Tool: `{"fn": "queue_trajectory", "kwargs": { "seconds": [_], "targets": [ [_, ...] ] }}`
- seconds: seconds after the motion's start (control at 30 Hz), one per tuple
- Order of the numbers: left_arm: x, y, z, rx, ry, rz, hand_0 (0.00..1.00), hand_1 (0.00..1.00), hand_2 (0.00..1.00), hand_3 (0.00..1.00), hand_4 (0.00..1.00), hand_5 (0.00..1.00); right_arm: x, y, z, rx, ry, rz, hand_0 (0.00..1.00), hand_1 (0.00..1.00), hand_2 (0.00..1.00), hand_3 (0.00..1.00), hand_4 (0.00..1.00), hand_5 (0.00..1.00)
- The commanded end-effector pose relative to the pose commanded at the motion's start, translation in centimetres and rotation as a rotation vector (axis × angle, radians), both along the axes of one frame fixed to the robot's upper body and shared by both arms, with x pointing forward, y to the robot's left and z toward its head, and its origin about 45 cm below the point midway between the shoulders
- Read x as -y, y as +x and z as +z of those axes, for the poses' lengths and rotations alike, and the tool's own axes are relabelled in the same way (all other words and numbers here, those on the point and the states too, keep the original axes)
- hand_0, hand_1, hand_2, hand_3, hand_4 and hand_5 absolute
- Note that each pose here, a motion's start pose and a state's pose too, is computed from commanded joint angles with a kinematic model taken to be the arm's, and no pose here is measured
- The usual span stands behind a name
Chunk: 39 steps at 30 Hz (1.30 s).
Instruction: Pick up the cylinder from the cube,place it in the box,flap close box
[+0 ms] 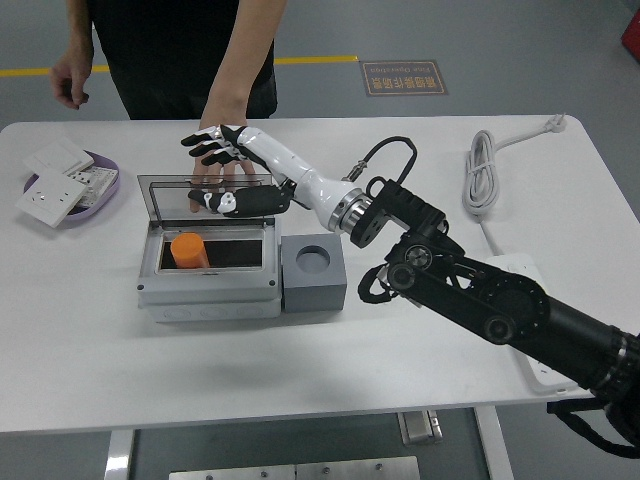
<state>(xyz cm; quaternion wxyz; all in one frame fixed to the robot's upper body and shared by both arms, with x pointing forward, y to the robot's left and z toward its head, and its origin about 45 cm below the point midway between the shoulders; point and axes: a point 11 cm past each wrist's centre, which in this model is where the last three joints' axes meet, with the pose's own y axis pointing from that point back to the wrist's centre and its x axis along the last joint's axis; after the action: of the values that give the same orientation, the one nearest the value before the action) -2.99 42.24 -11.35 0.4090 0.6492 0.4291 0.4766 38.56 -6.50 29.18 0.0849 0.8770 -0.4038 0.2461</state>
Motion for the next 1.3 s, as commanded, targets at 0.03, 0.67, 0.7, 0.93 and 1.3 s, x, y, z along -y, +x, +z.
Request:
{"fn": "queue_trajectory", "kwargs": {
  "seconds": [0.03, 0.67, 0.7, 0.93, 1.3],
  "targets": [
    [0.0, 0.03, 0.0, 0.001, 0.0, 0.0, 0.604, 0.589, 0.591, 0.584, 0.642, 0.203, 0.7, 0.4, 0.4, 0.008, 0.002, -0.017, 0.819, 0.738, 0.746, 0.744, 0.701, 0.248],
    [0.2, 0.5, -0.1, 0.008, -0.004, -0.004, 0.604, 0.589, 0.591, 0.584, 0.642, 0.202, 6.3, 4.0, -3.5, -0.068, -0.037, -0.185, 0.816, 0.732, 0.736, 0.724, 0.688, 0.257],
    [0.2, 0.54, -0.1, 0.009, -0.004, -0.004, 0.603, 0.588, 0.591, 0.584, 0.641, 0.2, 6.0, 3.9, -3.8, -0.074, -0.037, -0.182, 0.815, 0.731, 0.734, 0.722, 0.684, 0.254],
    [0.1, 0.73, 0.0, 0.012, -0.004, -0.008, 0.604, 0.59, 0.591, 0.584, 0.643, 0.203, 4.2, 3.2, -5.6, -0.11, -0.038, -0.152, 0.813, 0.73, 0.732, 0.719, 0.675, 0.254],
    [0.2, 0.88, -0.1, 0.014, -0.008, -0.015, 0.604, 0.59, 0.591, 0.584, 0.644, 0.205, 1.5, 1.5, -7.8, -0.144, -0.059, -0.086, 0.809, 0.729, 0.728, 0.711, 0.646, 0.263]
  ]
}}
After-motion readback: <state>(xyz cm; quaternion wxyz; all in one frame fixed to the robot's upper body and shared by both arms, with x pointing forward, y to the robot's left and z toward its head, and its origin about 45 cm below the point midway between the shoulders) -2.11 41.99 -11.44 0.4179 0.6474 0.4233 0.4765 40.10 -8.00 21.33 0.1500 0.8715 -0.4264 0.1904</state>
